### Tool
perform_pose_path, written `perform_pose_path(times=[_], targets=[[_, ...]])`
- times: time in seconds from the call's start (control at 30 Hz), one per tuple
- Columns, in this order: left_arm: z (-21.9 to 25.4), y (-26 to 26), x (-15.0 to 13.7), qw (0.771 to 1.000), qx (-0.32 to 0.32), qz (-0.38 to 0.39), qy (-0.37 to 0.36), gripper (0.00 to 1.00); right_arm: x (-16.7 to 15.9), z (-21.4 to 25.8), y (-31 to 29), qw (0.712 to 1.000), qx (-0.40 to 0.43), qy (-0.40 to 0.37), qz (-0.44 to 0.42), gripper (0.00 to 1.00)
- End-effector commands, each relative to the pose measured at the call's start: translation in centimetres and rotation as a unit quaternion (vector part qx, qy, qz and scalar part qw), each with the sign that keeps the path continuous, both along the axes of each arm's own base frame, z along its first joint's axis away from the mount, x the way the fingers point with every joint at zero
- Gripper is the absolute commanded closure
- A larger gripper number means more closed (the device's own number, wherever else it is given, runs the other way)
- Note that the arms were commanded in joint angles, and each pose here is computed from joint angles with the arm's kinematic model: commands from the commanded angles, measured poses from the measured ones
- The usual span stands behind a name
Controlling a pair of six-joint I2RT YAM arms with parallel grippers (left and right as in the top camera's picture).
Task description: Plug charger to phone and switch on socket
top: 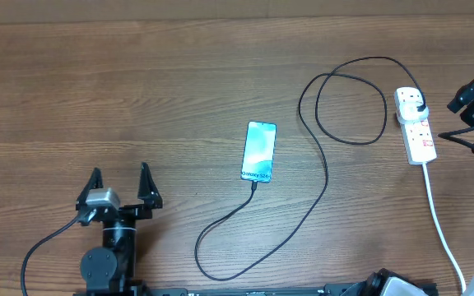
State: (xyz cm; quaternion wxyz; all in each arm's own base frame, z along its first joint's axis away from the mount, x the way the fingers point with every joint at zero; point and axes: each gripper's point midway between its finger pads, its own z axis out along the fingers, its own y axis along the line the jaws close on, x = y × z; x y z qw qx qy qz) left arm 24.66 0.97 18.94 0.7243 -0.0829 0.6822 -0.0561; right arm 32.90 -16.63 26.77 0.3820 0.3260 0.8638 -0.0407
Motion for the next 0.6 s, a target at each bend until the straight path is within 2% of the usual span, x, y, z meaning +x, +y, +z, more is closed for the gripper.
perform_pose_path(times=[0.0, 0.1, 0.43, 0.57], targets=[[-1.2, 0.2, 0.0, 0.999, 0.028, 0.004, 0.024, 0.0, 0.0, 1.1, -0.2, 1.0, -0.01, -0.011, -0.004, 0.0], [-3.4, 0.4, -0.1, 0.997, 0.031, 0.006, 0.068, 0.0, 0.0, 1.1, -0.2, 1.0, -0.01, -0.011, -0.004, 0.0], [-3.4, 0.0, -0.1, 0.994, 0.083, -0.006, 0.07, 0.0, 0.0, 1.1, -0.2, 1.0, -0.01, -0.011, -0.004, 0.0], [-3.4, 0.0, -0.1, 0.994, 0.085, -0.006, 0.07, 0.0, 0.0, 1.1, -0.2, 1.0, -0.01, -0.011, -0.004, 0.0]])
